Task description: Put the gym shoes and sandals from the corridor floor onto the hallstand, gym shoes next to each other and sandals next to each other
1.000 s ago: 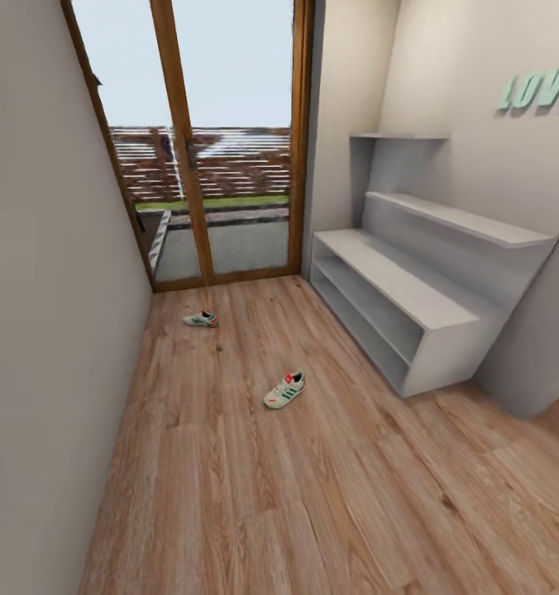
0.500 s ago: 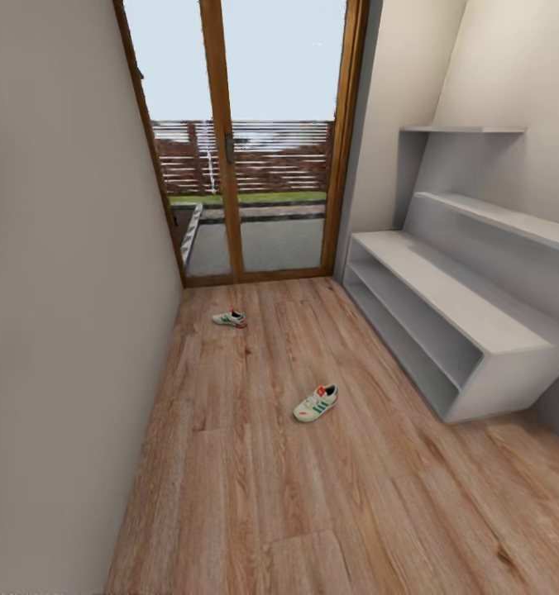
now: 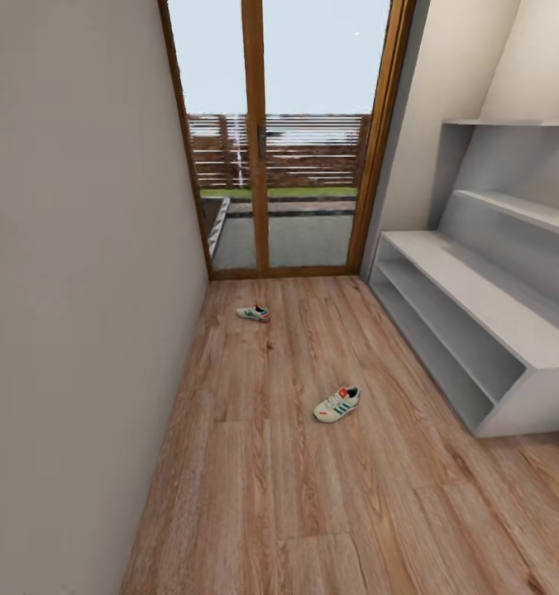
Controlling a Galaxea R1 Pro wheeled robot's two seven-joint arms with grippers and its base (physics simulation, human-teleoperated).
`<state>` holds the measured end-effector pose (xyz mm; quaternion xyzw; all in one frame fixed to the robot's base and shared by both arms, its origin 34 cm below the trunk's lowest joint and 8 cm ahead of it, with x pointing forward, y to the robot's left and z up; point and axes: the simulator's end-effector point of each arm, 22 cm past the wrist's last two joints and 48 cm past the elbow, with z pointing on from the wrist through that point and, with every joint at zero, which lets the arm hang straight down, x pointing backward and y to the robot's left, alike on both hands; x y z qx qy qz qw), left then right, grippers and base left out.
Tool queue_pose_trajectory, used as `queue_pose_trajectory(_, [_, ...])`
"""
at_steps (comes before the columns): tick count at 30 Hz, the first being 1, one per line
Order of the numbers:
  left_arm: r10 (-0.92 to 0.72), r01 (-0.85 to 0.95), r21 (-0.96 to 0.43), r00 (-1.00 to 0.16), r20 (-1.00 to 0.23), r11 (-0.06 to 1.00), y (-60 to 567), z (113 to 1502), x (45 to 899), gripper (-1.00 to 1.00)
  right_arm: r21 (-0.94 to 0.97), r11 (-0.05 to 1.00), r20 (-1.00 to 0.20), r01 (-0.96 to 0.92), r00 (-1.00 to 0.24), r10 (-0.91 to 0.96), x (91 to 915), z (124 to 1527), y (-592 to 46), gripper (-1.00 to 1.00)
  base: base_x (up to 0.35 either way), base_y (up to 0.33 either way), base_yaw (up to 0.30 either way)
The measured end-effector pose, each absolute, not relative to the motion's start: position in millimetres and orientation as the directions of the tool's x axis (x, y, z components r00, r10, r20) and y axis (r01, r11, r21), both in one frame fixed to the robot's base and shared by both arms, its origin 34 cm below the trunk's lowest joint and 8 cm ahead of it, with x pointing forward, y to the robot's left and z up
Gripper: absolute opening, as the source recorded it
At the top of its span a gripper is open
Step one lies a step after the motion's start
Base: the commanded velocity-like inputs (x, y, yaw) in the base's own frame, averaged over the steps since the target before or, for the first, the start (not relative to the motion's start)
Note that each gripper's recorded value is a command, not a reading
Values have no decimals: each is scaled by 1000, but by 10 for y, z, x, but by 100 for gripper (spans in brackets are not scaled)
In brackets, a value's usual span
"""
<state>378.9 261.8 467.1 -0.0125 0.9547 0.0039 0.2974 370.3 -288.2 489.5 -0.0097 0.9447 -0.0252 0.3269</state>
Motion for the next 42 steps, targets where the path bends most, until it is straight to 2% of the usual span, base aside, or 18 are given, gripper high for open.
queue_pose_trajectory(25, [-23,-35,9,-813,-582,999,2623,4692,3893,100,-53,999,-612,-6,-790,-37,3676,4879,-2873,100,7,0,24])
queue_pose_trajectory(42, [17,43,-26,-773,-634,999,2459,4815,4494,100,-60,998,-612,-5,-790,-41,3678,4883,-2921,100,0,0,0])
